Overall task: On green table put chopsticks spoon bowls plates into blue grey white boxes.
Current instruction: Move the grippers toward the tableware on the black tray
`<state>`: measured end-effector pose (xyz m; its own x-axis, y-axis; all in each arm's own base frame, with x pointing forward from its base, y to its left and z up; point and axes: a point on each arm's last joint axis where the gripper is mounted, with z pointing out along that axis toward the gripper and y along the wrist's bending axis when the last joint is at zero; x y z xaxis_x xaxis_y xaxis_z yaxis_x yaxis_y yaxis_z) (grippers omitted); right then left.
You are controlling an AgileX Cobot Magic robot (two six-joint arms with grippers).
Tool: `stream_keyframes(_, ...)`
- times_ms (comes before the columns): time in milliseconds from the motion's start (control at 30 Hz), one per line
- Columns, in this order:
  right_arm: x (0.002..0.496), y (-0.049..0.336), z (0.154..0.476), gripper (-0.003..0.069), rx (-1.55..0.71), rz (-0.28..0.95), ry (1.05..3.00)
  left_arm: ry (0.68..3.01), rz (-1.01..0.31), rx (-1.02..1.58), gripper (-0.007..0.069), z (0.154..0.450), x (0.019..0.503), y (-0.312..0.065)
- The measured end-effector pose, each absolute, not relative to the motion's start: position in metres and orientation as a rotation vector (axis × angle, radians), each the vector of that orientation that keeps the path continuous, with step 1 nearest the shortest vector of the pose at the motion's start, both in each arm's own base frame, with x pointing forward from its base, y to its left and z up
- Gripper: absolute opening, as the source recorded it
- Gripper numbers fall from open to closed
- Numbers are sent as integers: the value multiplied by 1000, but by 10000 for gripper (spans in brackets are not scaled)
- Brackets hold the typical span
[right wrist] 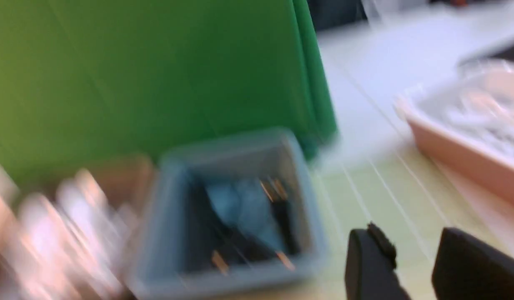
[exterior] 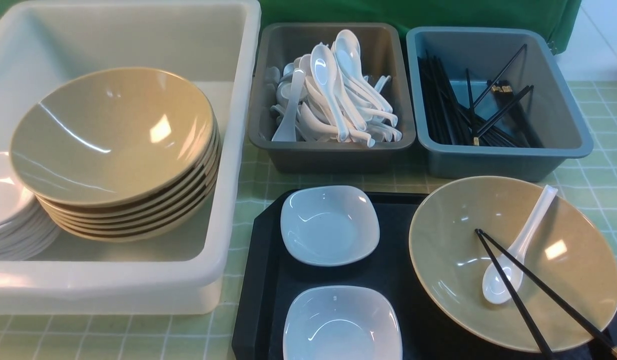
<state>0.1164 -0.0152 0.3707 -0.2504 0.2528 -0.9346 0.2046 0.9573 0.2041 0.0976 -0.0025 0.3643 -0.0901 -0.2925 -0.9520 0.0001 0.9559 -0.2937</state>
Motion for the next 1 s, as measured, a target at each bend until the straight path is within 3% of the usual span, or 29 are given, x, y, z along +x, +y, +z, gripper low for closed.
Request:
stream_keyframes(167, 140, -14, 355, 236, 356, 72, 2008, 1781, -208, -217, -1, 352, 122, -3)
stream_keyframes(400, 154, 0, 320, 236, 286, 226, 2382, 1969, -342, -230, -1, 326, 134, -15)
stream_keyframes(467, 163, 10, 303, 236, 121, 334, 2556, 2005, -418, -88, -1, 324, 134, -32)
stream_keyframes(533, 166, 13, 298, 236, 48, 367, 2604, 2022, -455, -22, -1, 322, 133, -40)
stream_keyframes(700, 176, 27, 284, 255, -192, 466, 2705, 2155, -716, 196, -1, 314, 133, -82)
stream_keyframes(867, 181, 51, 290, 329, -432, 403, 2731, 2199, -833, 452, -1, 309, 133, -116)
stream_keyframes(900, 187, 58, 292, 378, -487, 308, 2767, 2171, -851, 571, -1, 314, 133, -127)
stream_keyframes(933, 188, 59, 292, 384, -478, 300, 2774, 2165, -851, 585, -1, 315, 133, -128)
stream_keyframes(1000, 202, 71, 291, 464, -504, 201, 2819, 2108, -844, 763, -1, 322, 132, -141)
